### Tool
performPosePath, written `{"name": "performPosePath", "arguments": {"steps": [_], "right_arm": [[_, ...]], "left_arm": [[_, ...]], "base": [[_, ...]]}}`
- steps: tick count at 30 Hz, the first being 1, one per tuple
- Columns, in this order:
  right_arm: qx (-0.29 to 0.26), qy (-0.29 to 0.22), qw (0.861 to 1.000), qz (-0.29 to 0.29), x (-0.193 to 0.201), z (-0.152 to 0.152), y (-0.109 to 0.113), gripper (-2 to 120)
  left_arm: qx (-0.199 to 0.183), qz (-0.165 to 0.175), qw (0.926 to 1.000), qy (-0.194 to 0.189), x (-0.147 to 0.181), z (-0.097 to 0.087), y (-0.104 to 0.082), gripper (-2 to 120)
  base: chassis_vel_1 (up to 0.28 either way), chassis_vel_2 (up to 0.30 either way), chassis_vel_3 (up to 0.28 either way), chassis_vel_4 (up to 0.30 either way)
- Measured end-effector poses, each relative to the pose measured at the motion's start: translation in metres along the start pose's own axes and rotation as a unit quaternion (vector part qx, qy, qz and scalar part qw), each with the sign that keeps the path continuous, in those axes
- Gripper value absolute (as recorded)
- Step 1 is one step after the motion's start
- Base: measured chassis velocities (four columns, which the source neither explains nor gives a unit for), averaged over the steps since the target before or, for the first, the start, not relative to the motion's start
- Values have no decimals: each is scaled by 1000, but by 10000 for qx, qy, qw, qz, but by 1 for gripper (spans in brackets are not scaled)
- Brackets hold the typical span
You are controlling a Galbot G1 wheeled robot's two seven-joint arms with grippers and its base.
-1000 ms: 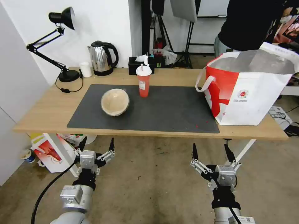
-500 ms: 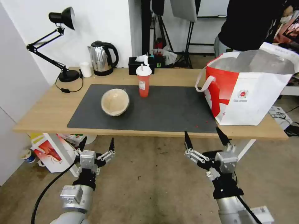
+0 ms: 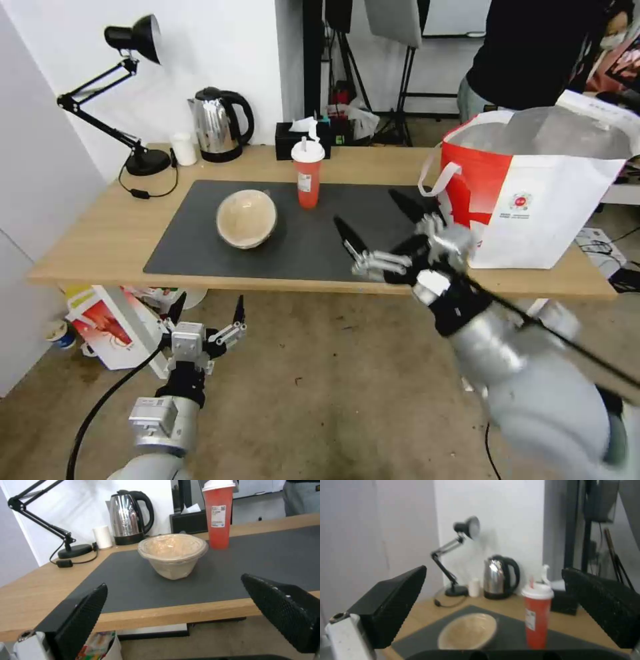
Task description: Pick up the trash from the table and place it into the takeout bag.
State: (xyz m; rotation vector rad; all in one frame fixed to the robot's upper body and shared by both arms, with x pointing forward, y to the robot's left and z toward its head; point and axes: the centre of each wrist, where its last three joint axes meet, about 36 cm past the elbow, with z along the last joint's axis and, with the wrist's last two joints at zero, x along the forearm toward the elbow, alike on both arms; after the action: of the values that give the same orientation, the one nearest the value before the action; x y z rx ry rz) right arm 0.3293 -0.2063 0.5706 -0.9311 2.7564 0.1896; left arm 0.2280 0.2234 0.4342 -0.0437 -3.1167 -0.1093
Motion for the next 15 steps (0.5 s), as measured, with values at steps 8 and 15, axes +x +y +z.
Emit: {"name": "performPosePath", "arguments": {"steps": [8,15], "right_arm": [[35,502,9983,309,-31,-6,-14,100],[323,1072,9902,831,-44,-5,-31,100]], "left_arm": [[1,1,10000,0,0,0,0,100],[1,1,10000,0,0,0,0,100]], "base": [[0,0,0,0],[0,0,0,0]]}}
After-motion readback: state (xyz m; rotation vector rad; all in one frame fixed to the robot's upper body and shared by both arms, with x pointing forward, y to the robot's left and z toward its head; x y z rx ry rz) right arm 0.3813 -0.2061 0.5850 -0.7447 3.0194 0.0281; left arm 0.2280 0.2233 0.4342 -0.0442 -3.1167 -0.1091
